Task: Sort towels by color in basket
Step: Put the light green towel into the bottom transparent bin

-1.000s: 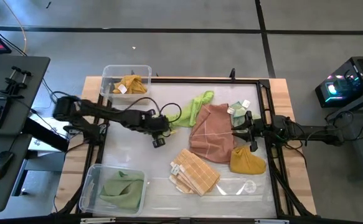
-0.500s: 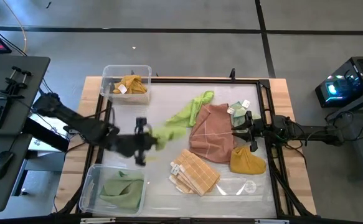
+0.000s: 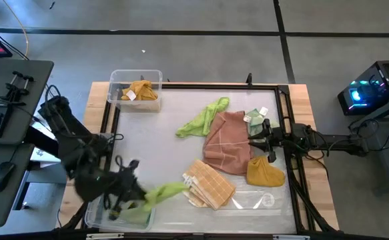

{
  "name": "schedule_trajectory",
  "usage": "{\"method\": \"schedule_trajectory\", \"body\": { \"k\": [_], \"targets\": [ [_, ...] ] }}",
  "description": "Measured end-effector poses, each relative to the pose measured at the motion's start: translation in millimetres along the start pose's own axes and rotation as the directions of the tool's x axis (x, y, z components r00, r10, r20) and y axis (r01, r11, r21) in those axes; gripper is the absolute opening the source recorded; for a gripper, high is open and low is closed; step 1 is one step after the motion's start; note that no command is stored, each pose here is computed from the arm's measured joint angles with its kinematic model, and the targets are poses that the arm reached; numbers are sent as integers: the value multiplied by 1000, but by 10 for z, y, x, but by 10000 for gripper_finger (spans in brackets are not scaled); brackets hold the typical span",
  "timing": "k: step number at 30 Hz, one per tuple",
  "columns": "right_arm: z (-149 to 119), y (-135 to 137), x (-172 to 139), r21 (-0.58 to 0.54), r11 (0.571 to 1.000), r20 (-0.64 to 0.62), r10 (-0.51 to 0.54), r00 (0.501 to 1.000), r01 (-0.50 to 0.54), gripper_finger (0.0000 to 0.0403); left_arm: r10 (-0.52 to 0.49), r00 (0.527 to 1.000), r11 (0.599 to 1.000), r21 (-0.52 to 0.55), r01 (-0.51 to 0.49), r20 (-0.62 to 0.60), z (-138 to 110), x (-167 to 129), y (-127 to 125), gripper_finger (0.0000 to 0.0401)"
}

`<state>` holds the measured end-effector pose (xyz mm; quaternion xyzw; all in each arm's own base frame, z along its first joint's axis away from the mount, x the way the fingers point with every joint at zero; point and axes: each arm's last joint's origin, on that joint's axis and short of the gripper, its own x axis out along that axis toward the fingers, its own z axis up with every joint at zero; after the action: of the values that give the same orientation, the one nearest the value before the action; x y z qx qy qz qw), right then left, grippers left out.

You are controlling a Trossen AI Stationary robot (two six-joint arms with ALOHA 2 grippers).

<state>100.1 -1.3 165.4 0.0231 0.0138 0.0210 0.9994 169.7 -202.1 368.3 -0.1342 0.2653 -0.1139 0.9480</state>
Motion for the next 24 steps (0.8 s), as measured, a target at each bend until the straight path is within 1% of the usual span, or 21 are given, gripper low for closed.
{"method": "schedule_trajectory", "body": {
  "k": [2, 3, 5, 6, 8, 10, 12, 13, 15, 19, 21, 24],
  "targets": [
    [0, 0, 0, 0, 1000, 0, 0, 1000, 0, 98, 3, 996, 993, -118, -13, -84, -159, -62, -62, 1],
    [-1, 0, 0, 0, 1000, 0, 0, 1000, 0, 98, 15, 991, 984, -175, -38, -129, -243, -92, -82, 1],
    [0, 0, 0, 0, 1000, 0, 0, 1000, 0, 98, 64, 971, 956, -264, -125, -228, -424, -145, -103, 1],
    [0, 0, 0, 0, 1000, 0, 0, 1000, 0, 98, 96, 955, 936, -302, -182, -279, -515, -162, -106, 1],
    [-1, 0, 0, 0, 1000, 0, 0, 1000, 0, 98, 157, 914, 873, -381, -306, -374, -673, -182, -105, 1],
    [0, 0, 0, 0, 1000, 0, 0, 1000, 0, 98, 219, 865, 799, -426, -424, -451, -816, -202, -108, 4],
    [0, 0, 0, 0, 1000, 0, -1, 1000, 1, 98, 260, 821, 731, -452, -511, -507, -936, -198, -133, 8],
    [0, 0, 0, 0, 1000, 0, 0, 1000, 0, 98, 273, 805, 705, -461, -540, -526, -985, -184, -152, 11],
    [0, 0, 0, 0, 1000, 0, 0, 1000, 0, 98, 291, 787, 666, -475, -575, -544, -1065, -155, -190, 19],
    [0, 0, 0, 0, 1000, 0, 0, 1000, 0, 98, 293, 774, 614, -510, -603, -562, -1139, -112, -238, 44],
    [-1, -1, 0, 0, 1000, 0, -1, 1000, 1, 98, 277, 781, 602, -532, -595, -560, -1139, -100, -257, 61],
    [-1, 0, 0, 0, 1000, 0, 0, 1000, 0, 98, 234, 801, 598, -568, -565, -551, -1113, -103, -285, 89]
  ]
}}
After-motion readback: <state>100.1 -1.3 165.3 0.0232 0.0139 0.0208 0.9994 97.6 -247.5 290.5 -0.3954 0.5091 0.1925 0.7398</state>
